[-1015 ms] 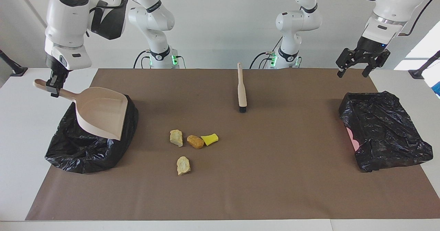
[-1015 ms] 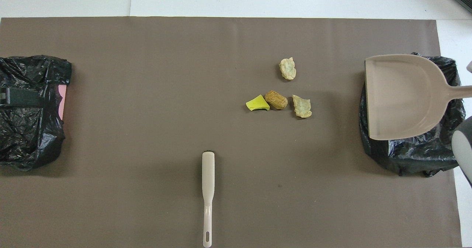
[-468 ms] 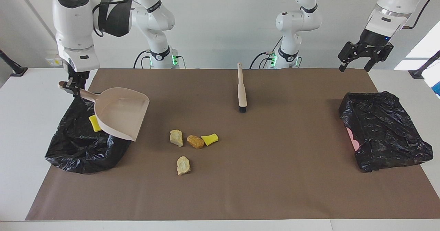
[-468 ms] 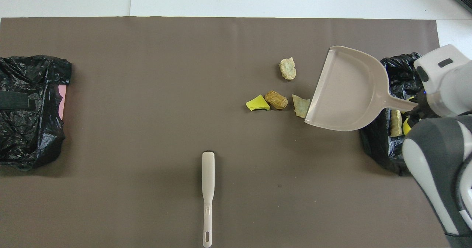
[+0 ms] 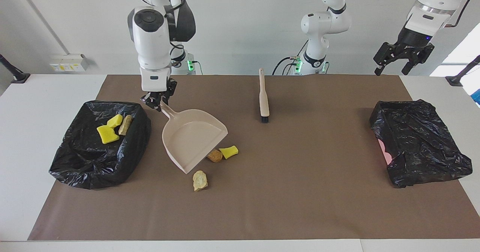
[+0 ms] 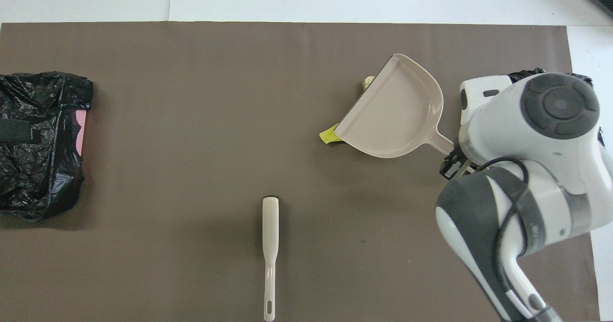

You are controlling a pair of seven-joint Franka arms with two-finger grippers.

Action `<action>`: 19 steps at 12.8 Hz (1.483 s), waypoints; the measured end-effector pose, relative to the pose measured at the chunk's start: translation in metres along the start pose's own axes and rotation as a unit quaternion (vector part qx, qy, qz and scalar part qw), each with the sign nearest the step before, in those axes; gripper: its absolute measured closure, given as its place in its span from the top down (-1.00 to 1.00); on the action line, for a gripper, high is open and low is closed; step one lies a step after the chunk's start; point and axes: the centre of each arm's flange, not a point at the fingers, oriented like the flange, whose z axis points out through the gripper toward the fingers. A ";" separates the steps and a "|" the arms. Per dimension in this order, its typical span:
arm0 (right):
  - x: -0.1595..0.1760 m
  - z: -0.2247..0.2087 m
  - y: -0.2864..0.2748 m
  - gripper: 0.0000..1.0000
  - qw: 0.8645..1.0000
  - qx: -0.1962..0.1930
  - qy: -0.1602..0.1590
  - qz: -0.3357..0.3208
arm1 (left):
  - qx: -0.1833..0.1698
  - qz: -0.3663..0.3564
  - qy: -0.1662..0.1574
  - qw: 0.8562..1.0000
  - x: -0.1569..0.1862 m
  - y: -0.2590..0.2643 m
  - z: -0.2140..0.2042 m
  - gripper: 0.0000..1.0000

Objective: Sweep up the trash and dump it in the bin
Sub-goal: 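Bring the empty dustpan back toward the table center with the right gripper, then lower the dustpan onto the mat and open the right gripper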

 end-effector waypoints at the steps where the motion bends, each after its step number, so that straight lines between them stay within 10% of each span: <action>1: 0.016 0.005 -0.022 -0.37 0.999 0.008 0.001 0.034 | 0.000 0.004 0.000 1.000 0.000 0.000 0.000 1.00; 12: 0.175 0.055 -0.205 -0.37 0.922 0.111 0.048 0.369 | 0.010 0.031 0.000 0.999 0.000 -0.007 0.000 1.00; 19: 0.217 0.101 -0.200 -0.37 0.902 0.124 0.060 0.409 | 0.010 0.030 0.000 0.999 0.000 -0.008 0.000 1.00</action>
